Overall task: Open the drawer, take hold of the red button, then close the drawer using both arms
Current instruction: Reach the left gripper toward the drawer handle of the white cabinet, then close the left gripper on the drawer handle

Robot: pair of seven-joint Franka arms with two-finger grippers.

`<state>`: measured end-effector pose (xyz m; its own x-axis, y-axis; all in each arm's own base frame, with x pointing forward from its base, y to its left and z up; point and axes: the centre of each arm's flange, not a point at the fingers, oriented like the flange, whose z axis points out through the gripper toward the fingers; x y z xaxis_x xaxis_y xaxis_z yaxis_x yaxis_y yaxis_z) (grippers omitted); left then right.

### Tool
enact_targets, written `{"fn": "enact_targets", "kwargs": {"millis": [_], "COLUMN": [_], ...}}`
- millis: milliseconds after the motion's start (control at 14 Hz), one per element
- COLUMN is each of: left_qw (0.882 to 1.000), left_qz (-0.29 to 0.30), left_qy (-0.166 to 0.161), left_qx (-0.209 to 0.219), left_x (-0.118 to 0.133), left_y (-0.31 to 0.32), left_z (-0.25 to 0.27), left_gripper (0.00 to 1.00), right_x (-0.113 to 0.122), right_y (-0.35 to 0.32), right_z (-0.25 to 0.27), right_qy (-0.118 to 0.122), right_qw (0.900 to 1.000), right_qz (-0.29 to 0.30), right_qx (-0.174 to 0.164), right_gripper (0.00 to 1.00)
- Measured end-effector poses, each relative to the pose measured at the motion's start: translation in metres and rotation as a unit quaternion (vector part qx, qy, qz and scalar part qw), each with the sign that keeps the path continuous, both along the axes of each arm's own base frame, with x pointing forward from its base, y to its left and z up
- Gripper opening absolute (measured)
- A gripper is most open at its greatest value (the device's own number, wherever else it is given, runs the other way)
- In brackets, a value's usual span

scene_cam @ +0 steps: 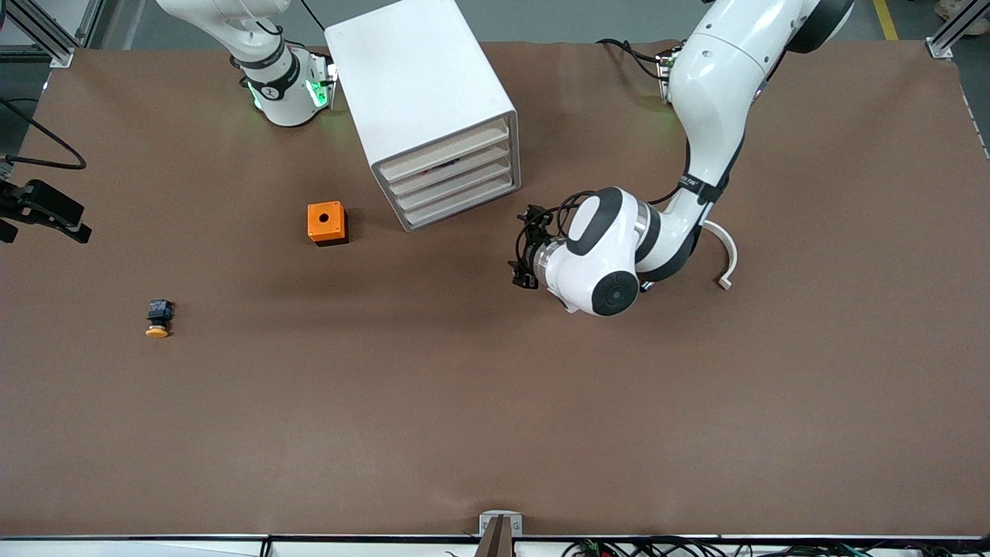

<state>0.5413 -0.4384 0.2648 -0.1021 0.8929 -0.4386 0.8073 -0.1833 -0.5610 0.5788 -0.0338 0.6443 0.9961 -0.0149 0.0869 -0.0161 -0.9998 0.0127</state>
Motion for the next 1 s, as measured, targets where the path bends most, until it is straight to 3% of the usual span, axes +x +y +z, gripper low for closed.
{"fn": "enact_targets", "kwargs": {"millis": [285,570,997], "left_qw": [0.998,0.992,0.974], "left_qz": [0.037,0.073,0.121], "left_qy": [0.047,0.096,0.178], "left_qx": [-0.015,0.031,0.069], "left_x": [-0.009,-0.031,-0.042], "left_y": [-0.014,-0.039,-0.045], "left_z": [-0.009,-0.020,-0.026], "left_gripper": [1.00,1.00,1.00], "right_x": [0.000,0.000,0.000], "right_y": [0.000,-0.001,-0.001], "right_z": [0.000,0.000,0.000], "right_qy": [0.000,0.000,0.000], "right_qw": [1.000,1.000,1.000], "right_qz": [0.000,0.000,-0.001], "right_qx": [0.000,0.000,0.000], "right_gripper": [1.00,1.00,1.00]}}
